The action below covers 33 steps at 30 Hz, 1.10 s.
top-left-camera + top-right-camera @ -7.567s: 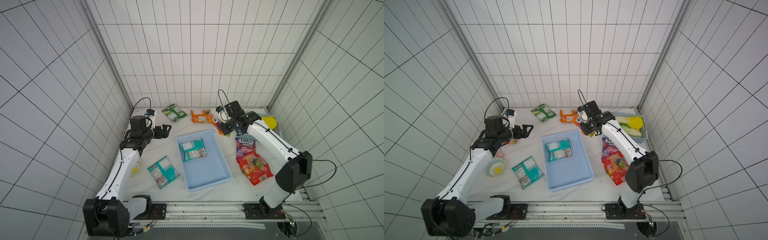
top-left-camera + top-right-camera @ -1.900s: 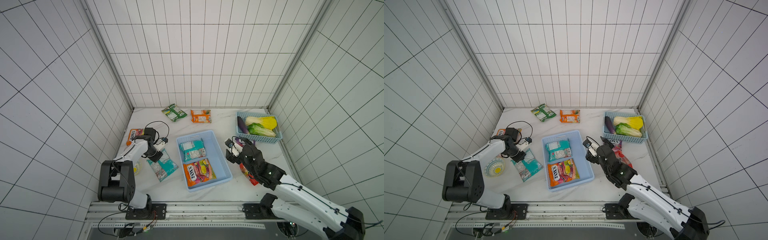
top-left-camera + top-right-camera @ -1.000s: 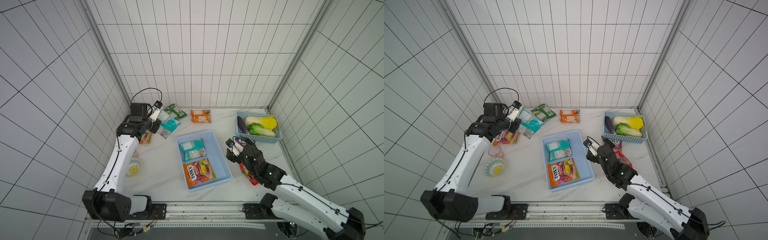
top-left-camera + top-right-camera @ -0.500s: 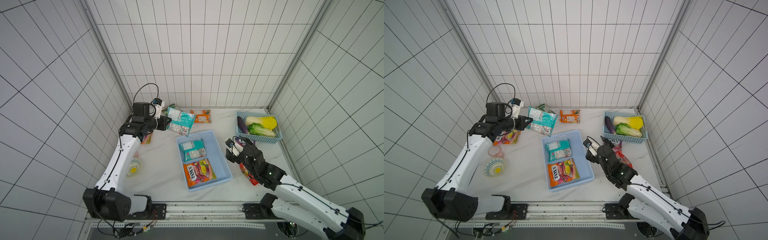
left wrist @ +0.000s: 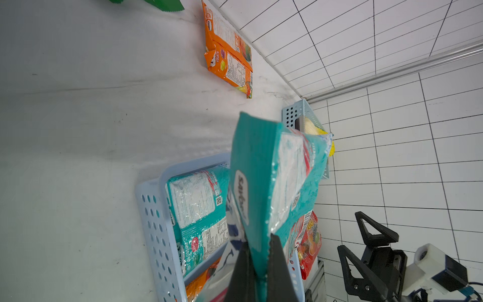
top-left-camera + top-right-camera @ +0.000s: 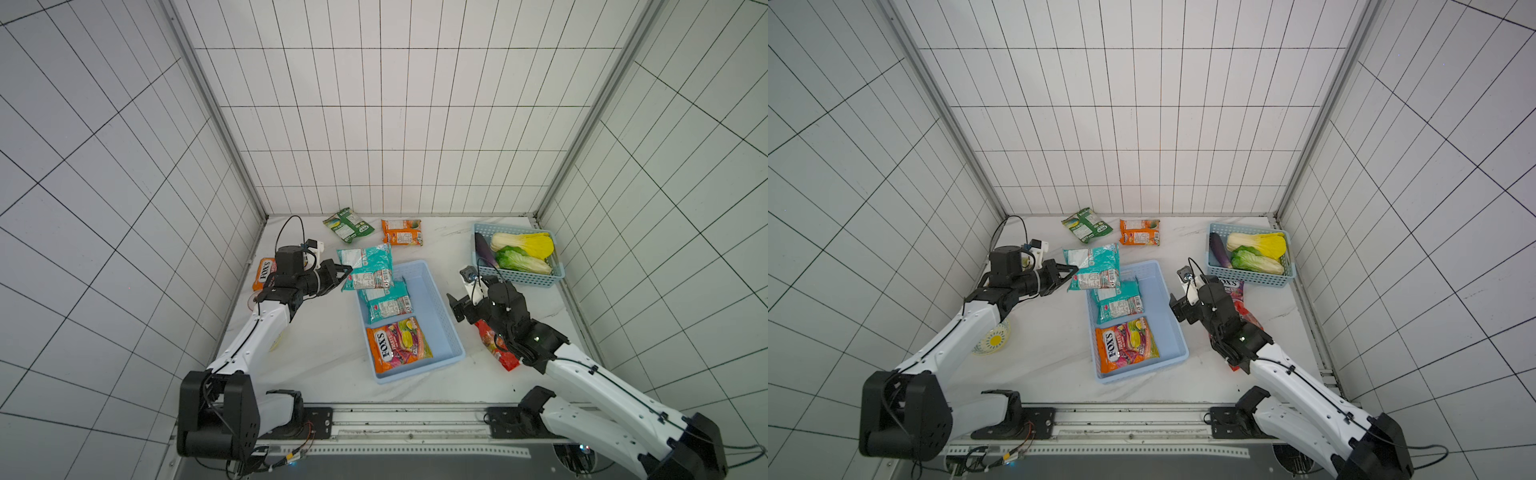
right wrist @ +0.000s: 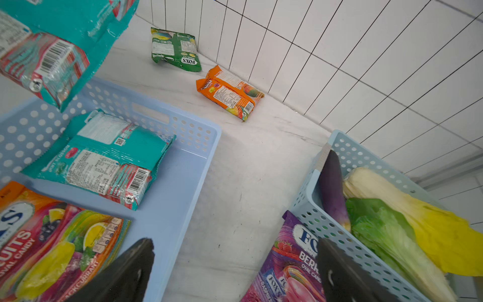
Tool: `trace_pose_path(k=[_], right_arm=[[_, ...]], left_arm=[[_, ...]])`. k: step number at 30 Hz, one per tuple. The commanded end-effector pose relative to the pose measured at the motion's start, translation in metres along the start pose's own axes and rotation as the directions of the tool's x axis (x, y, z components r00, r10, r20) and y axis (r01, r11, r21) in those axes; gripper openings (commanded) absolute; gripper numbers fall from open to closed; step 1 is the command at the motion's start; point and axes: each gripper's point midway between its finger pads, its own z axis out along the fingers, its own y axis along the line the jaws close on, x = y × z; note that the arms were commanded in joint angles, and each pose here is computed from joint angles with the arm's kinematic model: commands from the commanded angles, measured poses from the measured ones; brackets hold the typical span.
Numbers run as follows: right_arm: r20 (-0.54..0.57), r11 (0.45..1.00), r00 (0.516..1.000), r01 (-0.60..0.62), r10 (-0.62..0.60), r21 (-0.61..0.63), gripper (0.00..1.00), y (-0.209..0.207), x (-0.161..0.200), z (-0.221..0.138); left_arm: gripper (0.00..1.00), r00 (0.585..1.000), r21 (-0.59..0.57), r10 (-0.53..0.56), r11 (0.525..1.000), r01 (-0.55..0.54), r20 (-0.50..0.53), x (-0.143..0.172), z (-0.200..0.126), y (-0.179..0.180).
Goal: Put the candies in the basket
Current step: Pick up the candy at the center of the board, then place the candy in the basket.
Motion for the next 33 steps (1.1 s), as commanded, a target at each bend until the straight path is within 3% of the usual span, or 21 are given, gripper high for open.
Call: trace_pose_path(k=[1, 4, 10, 20, 27, 30, 33], right_arm=[[0.055, 0.961, 0.963, -0.258, 0.264, -0.095, 0.99, 0.007, -0.045, -0.006], [0.046, 0.901, 0.911, -0.398, 0.411, -0.173, 1.00, 0.016, -0.068, -0.005], [-0.070, 0.766, 0.820, -0.558, 0.569, -0.319, 0.92, 0.046, -0.104, 0.018], [-0.160, 0.656, 0.801, -0.571, 0.577, -0.493, 0.88, 0.087, -0.143, 0.053], [-0.179, 0.615, 0.799, -0.565, 0.575, -0.550, 0.85, 0.103, -0.154, 0.077], [-0.194, 0.610, 0.802, -0.565, 0.565, -0.556, 0.79, 0.108, -0.157, 0.088], [-0.209, 0.590, 0.800, -0.565, 0.563, -0.577, 0.65, 0.114, -0.158, 0.096]], left_arm=[[0.00, 0.993, 0.173, 0.013, 0.984, -0.033, 0.115, -0.024, -0.011, -0.043], [0.00, 0.992, 0.180, 0.035, 0.982, -0.056, 0.120, -0.020, -0.013, -0.046], [0.00, 0.990, 0.214, 0.047, 0.974, -0.075, 0.135, -0.017, -0.016, -0.054], [0.00, 0.988, 0.262, 0.078, 0.959, -0.111, 0.132, -0.010, -0.018, -0.069], [0.00, 0.987, 0.289, 0.102, 0.948, -0.133, 0.121, -0.005, -0.019, -0.077], [0.00, 0.989, 0.290, 0.095, 0.949, -0.125, 0.117, -0.005, -0.019, -0.076], [0.00, 0.988, 0.299, 0.109, 0.944, -0.137, 0.109, -0.001, -0.018, -0.079]])
